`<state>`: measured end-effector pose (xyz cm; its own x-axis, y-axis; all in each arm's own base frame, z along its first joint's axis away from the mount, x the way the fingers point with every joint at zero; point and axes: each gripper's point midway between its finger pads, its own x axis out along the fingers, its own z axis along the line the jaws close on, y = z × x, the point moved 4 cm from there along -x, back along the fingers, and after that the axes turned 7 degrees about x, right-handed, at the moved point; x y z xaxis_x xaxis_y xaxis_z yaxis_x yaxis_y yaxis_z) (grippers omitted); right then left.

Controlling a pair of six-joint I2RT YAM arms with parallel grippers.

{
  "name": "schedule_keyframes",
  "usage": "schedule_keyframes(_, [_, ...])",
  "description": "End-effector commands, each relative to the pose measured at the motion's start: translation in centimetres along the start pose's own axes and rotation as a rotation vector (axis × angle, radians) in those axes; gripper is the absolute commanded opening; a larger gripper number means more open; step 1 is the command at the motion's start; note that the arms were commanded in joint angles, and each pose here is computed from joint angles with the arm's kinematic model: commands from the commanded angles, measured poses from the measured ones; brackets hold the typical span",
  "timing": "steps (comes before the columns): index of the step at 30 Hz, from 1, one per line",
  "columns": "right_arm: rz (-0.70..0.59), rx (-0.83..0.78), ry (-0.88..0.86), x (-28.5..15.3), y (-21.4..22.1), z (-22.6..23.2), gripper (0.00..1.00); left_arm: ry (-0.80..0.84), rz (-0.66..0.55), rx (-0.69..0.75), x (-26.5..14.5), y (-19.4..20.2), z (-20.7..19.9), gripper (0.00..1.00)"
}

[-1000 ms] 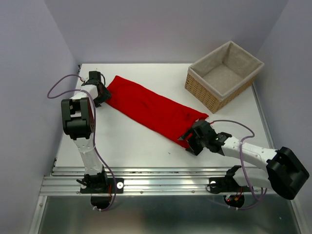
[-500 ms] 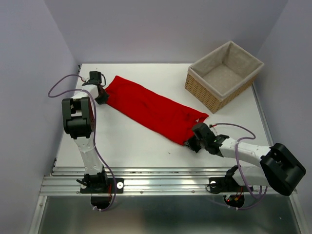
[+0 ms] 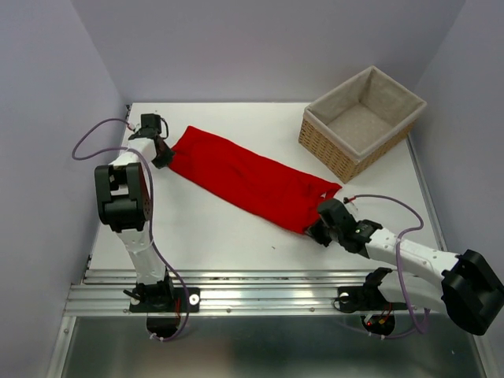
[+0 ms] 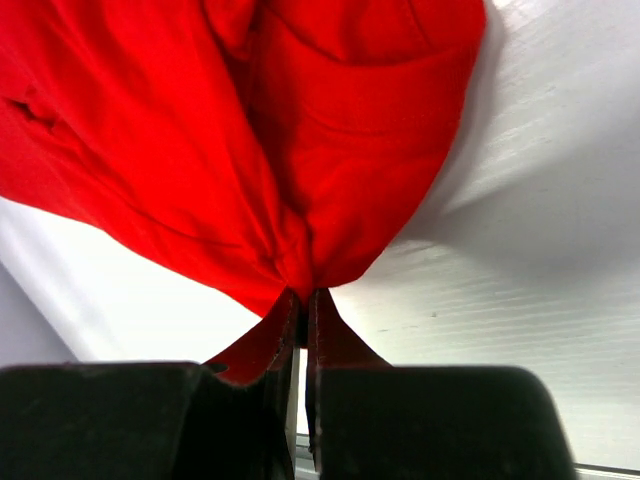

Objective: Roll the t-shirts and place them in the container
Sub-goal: Fold the T-shirt at the center of the board.

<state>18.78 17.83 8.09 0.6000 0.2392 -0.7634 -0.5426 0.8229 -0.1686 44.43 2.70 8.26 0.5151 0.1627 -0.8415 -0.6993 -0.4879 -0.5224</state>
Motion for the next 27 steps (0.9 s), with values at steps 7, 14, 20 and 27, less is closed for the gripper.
schedule_keyframes(7, [0.009,-0.063,0.063,0.0,0.2,-3.3,0.01,0.079,-0.037,-0.015,-3.6,1.6,0.4,0.01])
schedule_keyframes(14, [0.013,-0.072,0.055,-0.1,0.2,-3.1,0.01,0.092,-0.021,-0.051,-2.3,1.8,-0.1,0.73])
schedule_keyframes(20, [0.018,-0.078,0.055,-0.1,0.3,-2.9,0.01,0.068,-0.001,-0.040,-0.3,2.4,-1.2,0.71])
schedule_keyframes(27, [0.038,-0.087,0.042,-0.2,0.5,-2.4,0.01,0.068,0.039,-0.005,1.0,3.2,-2.5,0.09])
